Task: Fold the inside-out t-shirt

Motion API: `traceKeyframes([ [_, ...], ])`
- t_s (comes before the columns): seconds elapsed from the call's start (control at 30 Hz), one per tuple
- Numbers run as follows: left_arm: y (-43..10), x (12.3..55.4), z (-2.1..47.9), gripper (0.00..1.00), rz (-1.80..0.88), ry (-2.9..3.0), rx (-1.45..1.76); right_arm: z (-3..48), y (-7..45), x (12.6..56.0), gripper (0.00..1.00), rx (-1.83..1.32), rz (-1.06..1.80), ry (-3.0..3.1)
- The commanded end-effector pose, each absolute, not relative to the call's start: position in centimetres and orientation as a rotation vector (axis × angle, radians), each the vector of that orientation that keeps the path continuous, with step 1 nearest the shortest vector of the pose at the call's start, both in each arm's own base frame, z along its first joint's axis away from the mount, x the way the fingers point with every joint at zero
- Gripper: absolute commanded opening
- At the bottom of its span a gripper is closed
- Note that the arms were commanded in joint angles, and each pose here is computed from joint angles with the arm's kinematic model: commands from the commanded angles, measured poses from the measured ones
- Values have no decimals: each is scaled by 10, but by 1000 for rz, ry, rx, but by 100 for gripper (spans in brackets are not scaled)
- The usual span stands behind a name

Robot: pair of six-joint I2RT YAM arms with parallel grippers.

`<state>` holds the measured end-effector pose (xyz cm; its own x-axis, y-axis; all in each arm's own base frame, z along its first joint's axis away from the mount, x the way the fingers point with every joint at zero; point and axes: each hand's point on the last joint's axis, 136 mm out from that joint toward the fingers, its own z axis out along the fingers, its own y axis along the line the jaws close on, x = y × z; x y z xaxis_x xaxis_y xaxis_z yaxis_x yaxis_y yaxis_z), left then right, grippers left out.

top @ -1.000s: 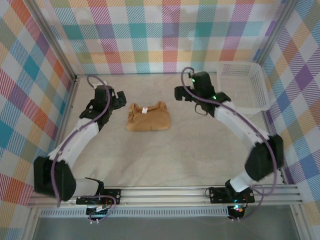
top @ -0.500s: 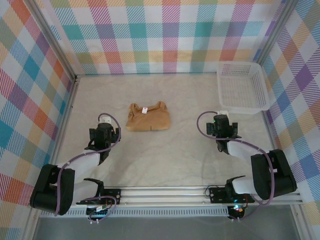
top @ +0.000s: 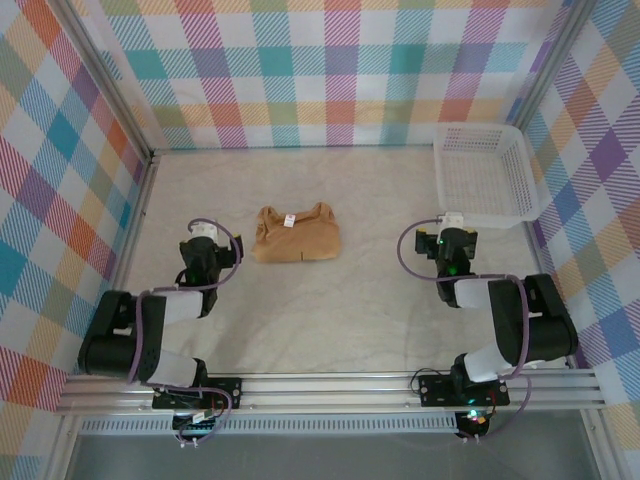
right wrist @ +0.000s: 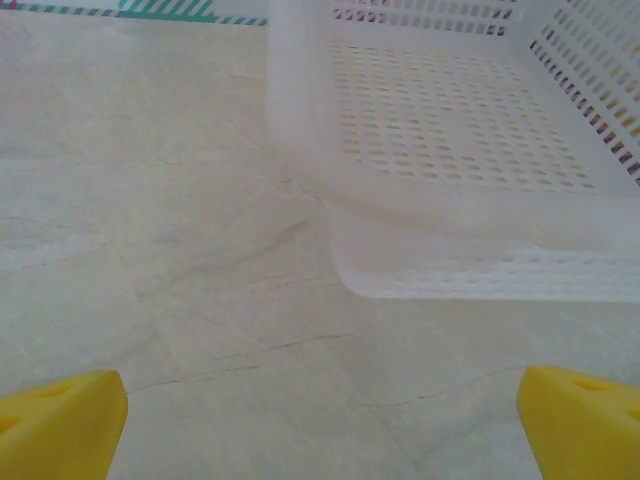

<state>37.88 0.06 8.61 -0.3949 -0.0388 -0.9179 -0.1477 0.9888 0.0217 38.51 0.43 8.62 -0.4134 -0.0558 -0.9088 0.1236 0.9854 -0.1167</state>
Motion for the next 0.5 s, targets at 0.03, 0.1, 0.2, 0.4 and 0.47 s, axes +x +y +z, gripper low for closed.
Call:
traceKeyframes([
  [0.03, -2, 394, 82, 100, 64, 1968, -156, 109, 8, 389, 100, 73, -88, 1878],
  [0.1, -3, 395, 80, 100, 60, 1973, -142, 107, 12, 389, 100, 47, -54, 1884],
  [0.2, -3, 396, 81, 100, 60, 1969, -142, 98, 14, 395, 100, 25, -34, 1866],
  [0.4, -4, 396, 81, 100, 59, 1971, -138, 96, 13, 395, 100, 30, -22, 1895],
  [0.47, -3, 396, 81, 100, 58, 1973, -140, 96, 13, 394, 100, 31, -20, 1898],
])
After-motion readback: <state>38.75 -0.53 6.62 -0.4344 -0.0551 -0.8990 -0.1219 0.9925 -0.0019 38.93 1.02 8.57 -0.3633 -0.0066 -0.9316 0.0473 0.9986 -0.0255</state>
